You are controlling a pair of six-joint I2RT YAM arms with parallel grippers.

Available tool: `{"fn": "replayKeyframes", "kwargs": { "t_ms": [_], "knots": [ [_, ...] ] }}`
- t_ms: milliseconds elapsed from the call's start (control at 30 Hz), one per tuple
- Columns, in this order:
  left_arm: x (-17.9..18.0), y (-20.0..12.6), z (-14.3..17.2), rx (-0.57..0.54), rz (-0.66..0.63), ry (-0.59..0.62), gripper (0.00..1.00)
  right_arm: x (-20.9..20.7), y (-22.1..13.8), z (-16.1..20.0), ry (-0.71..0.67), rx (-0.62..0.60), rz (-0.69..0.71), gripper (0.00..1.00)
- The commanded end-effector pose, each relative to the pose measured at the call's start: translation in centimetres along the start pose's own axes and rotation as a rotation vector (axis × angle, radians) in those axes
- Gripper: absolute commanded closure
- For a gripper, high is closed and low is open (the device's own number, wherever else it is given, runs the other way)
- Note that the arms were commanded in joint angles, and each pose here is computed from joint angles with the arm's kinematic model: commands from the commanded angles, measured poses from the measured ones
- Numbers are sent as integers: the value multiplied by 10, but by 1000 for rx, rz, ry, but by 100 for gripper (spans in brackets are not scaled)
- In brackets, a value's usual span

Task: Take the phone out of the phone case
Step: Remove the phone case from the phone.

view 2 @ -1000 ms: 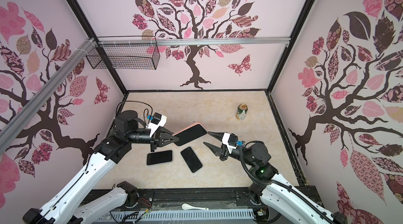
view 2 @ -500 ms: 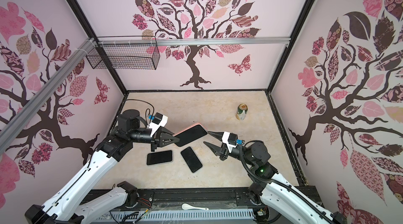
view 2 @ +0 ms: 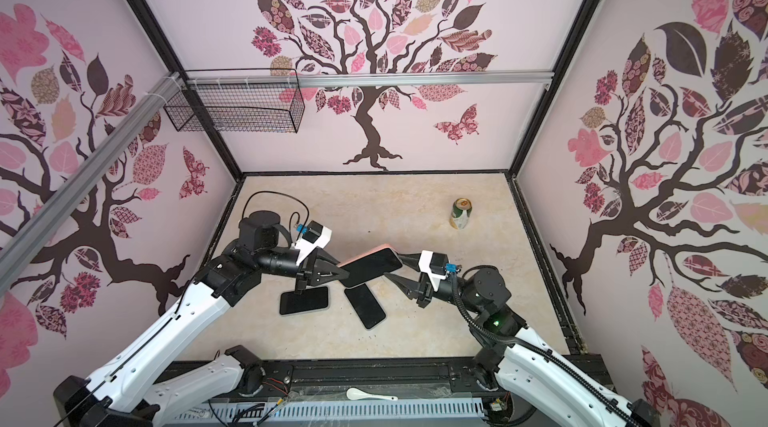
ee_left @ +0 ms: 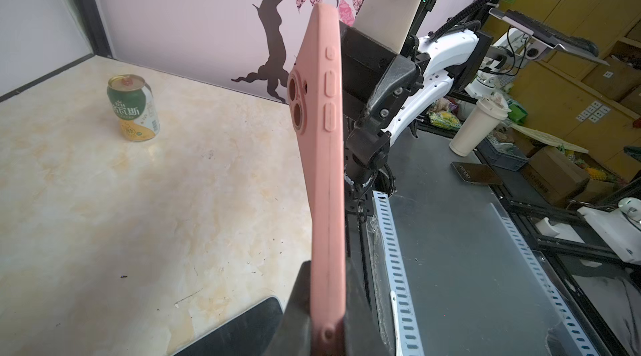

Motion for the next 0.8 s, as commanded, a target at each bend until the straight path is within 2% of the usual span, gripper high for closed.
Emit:
{"fn": "replayKeyframes", "kwargs": {
  "t_ms": [0,300,467,767],
  "knots": [
    [-9,-2,-20,-110,15,81,100,10,1,-32,-3,-124,-114,56],
    [-15,-6,-34,-309,-52,117,100,16,11,-67,152,-277,-267,59],
    [-17,-8,-40,-378,-61,123,100,19,21,-76,166,-259,-347,62],
    [-17,-9,-44,-416,-66,121,100,18,27,-74,156,-245,-363,72]
  ]
}}
Point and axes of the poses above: each gripper's point midway between its finger pads, its own y axis out along the fingers, its own x axis along the line the jaws close on, z = x × y, the point moved 10 cm from there along -y, back along the fingers, and after that the axes turned 2 degrees about y, right-handed, at the moved point
